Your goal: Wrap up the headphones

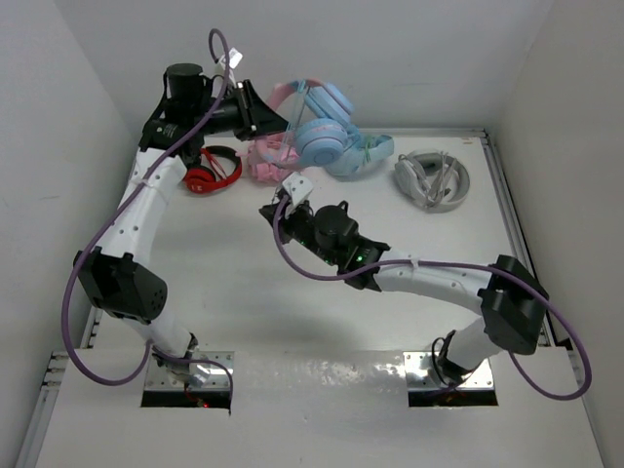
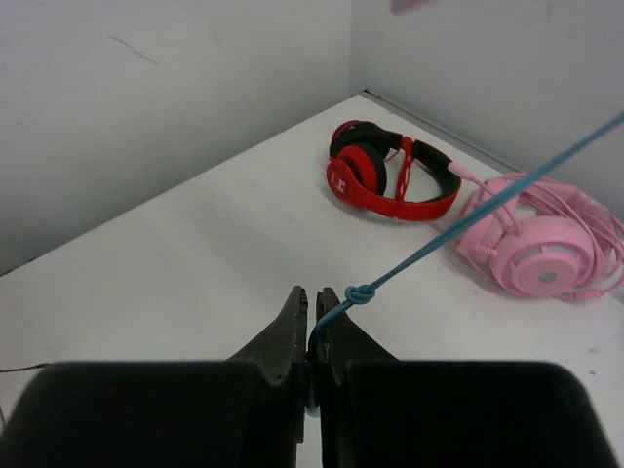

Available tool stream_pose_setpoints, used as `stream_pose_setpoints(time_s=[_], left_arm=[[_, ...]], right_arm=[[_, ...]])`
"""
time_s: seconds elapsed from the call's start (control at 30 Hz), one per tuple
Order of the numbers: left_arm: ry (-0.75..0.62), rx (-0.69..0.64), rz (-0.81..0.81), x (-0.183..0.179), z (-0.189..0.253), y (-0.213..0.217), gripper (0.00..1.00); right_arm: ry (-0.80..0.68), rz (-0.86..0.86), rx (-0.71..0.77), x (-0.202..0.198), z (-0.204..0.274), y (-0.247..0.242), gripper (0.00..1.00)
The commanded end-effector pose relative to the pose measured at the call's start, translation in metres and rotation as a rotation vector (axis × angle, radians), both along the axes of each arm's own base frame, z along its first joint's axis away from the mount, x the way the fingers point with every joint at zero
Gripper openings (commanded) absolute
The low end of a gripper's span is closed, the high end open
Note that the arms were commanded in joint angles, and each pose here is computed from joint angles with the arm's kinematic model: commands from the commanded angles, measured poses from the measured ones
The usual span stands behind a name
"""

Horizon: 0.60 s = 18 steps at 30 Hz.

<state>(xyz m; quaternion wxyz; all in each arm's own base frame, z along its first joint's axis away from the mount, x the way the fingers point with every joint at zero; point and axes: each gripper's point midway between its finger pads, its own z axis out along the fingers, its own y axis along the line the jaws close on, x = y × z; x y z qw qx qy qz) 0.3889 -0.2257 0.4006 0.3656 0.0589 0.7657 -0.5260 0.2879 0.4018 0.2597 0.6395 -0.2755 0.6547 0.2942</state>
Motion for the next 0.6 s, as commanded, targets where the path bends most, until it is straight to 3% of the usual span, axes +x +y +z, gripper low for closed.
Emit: stream_pose_setpoints(time_s=[0.0, 0.23, 0.33, 0.47, 0.57], left_arm=[[-0.136, 0.071, 0.234, 0.029, 0.027, 0.034, 0.0], [-0.189, 0.341, 0.531, 0.064, -0.009, 0.089, 0.0], [-0.255, 0.464, 0.546, 0.067, -0.024, 0.099, 0.0], [-0.357, 0.744, 0.636, 0.066, -0.052, 0.11, 0.0], [-0.457, 0.944, 0.592, 0.063, -0.076, 0.114, 0.0]], right_arm=[[-0.013, 0.066, -0.135, -0.021, -0.022, 0.025, 0.0], [-0.004, 0.104, -0.187, -0.036, -0.012, 0.052, 0.0], [0.031, 0.161, -0.214, -0.044, -0.009, 0.061, 0.0], [0.073, 0.217, -0.317, -0.051, 0.004, 0.062, 0.0], [0.081, 0.183, -0.444, -0.045, 0.008, 0.048, 0.0]])
